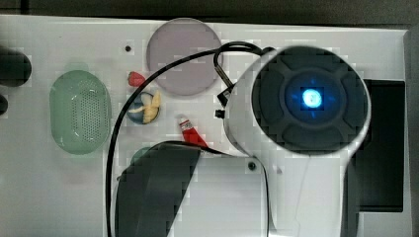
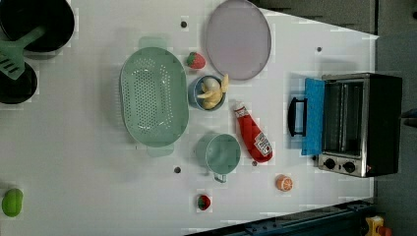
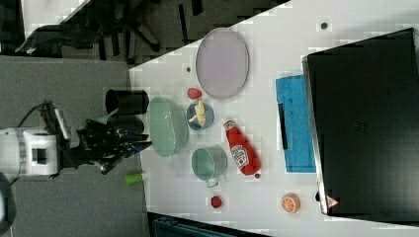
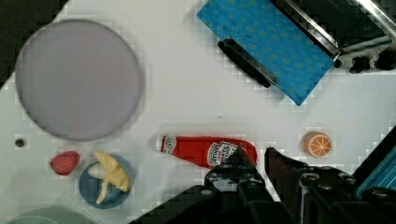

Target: Flap open oven.

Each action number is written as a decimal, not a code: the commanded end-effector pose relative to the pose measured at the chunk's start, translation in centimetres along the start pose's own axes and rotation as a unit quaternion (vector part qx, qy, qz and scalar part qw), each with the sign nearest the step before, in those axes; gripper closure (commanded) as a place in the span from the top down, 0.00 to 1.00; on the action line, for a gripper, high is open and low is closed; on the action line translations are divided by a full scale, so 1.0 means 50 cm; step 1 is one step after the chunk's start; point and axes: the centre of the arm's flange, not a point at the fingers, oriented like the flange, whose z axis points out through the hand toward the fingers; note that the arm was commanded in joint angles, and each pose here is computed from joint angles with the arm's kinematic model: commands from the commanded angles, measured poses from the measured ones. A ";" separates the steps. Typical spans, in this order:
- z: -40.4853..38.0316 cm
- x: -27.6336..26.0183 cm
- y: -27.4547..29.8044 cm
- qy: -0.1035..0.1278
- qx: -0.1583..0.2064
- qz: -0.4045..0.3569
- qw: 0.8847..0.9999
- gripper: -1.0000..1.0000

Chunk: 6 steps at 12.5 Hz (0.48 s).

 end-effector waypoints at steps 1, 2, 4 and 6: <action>-0.010 0.000 0.006 0.000 0.009 0.028 1.000 0.18; -0.008 0.000 0.005 -0.001 0.008 0.028 1.000 0.18; -0.006 0.001 0.004 -0.001 0.007 0.028 1.000 0.18; -0.003 0.002 0.003 -0.002 0.006 0.028 1.000 0.18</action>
